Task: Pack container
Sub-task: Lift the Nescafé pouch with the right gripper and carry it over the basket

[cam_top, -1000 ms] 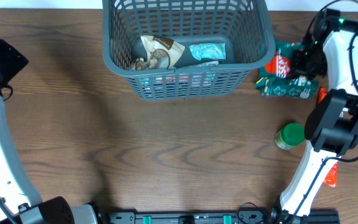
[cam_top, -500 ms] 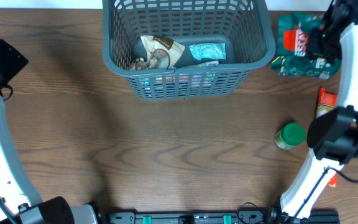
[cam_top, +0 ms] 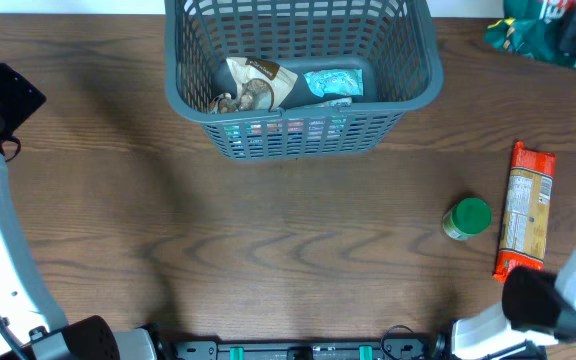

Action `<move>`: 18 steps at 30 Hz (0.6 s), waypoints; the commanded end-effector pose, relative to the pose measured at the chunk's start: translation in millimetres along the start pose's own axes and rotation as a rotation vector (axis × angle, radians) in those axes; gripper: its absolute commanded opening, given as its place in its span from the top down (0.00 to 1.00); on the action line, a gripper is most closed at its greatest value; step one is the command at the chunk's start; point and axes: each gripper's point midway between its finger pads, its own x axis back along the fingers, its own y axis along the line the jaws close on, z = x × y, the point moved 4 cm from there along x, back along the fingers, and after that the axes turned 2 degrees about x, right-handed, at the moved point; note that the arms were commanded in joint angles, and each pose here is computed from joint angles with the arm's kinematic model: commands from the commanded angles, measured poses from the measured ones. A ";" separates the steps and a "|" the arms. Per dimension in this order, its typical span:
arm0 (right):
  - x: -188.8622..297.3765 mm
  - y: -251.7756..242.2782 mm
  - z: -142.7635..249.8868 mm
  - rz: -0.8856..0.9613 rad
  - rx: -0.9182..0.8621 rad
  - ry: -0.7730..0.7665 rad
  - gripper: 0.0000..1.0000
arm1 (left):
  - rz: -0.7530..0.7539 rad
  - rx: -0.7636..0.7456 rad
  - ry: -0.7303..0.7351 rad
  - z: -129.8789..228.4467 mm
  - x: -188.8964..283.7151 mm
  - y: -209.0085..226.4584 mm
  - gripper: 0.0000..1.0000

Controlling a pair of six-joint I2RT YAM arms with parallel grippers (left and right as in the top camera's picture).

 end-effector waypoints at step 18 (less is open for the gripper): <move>65.7 171.0 1.4 -0.475 0.459 -0.166 0.99 | -0.016 0.008 -0.002 -0.1 -0.5 3.3 0.01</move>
